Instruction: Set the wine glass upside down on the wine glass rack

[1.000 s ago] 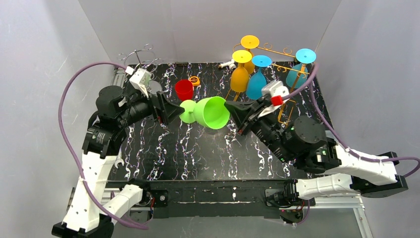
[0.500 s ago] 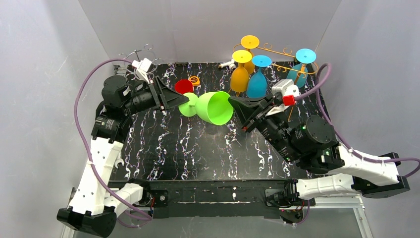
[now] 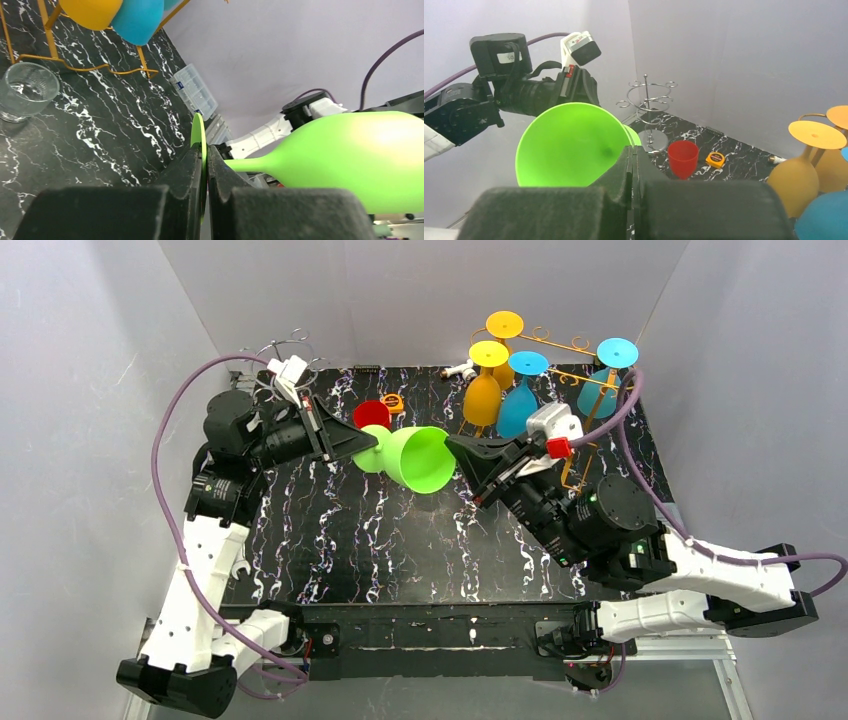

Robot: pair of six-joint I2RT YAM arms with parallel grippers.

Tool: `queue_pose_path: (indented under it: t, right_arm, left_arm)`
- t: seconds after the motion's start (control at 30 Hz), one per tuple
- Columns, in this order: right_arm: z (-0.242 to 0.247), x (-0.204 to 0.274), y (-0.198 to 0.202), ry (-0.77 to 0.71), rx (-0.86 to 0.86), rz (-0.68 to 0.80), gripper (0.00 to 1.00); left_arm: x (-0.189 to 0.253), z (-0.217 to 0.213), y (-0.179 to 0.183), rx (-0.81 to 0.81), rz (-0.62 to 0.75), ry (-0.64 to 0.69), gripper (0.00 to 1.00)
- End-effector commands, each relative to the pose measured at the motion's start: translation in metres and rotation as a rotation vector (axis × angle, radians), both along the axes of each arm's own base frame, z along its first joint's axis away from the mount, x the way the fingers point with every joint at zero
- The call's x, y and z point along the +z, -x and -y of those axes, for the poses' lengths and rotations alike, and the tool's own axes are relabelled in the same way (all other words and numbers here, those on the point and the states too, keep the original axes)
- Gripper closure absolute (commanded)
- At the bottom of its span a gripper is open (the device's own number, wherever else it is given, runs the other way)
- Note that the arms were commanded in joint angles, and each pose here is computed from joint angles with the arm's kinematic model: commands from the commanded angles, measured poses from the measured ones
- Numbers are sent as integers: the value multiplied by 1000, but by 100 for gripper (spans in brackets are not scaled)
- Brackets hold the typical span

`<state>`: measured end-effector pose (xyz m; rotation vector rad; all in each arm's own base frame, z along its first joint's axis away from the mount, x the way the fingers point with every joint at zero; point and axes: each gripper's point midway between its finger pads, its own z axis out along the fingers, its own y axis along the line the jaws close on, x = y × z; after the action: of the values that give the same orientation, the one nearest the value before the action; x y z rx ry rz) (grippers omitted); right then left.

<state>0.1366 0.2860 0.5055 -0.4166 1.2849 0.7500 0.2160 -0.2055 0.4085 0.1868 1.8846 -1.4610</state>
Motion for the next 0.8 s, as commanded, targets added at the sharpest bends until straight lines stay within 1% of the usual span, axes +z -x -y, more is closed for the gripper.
queue_pose_path:
  t: [0.0, 0.03, 0.07, 0.1, 0.17, 0.2, 0.23, 0.3, 0.37, 0.43, 0.53, 0.6, 0.67, 0.7, 0.77]
  right_arm:
    - [-1, 22, 2, -65, 11, 13, 99]
    - [-3, 20, 1, -57, 7, 7, 99]
    - [-5, 15, -1, -43, -9, -6, 83]
    - [-6, 10, -3, -32, -24, -34, 62]
    - [-7, -8, -7, 35, -55, -79, 38]
    - [-6, -18, -9, 67, -78, -109, 22]
    - [-1, -31, -11, 111, -100, -141, 3]
    - [6, -51, -9, 172, -103, -182, 2]
    - [14, -75, -2, 231, -60, -208, 2]
    - [33, -100, 3, 275, -44, -242, 2]
    - [55, -128, 19, 283, 52, -281, 2]
    - [70, -132, 29, 252, 114, -316, 2]
    - [78, -124, 40, 211, 185, -329, 2]
    - [80, -119, 42, 197, 197, -331, 2]
    - [75, -111, 41, 202, 198, -318, 2]
  left_arm:
    - [22, -4, 17, -28, 185, -31, 100]
    - [26, -6, 19, -24, 233, -44, 100]
    - [30, -8, 19, -17, 278, -60, 100]
    - [35, -10, 19, -11, 333, -81, 100]
    - [47, -15, 20, 9, 462, -135, 100]
    - [54, -19, 20, 34, 539, -165, 100]
    - [62, -24, 17, 70, 639, -204, 100]
    - [74, -33, 19, 116, 784, -261, 100]
    - [84, -41, 20, 159, 914, -324, 100]
    - [91, -50, 19, 204, 1048, -405, 100]
    - [101, -63, 13, 285, 1224, -507, 100]
    - [107, -68, 12, 307, 1384, -587, 100]
    - [108, -69, 10, 317, 1517, -652, 100]
    - [107, -69, 10, 308, 1561, -674, 100]
    - [101, -62, 17, 238, 1655, -707, 100]
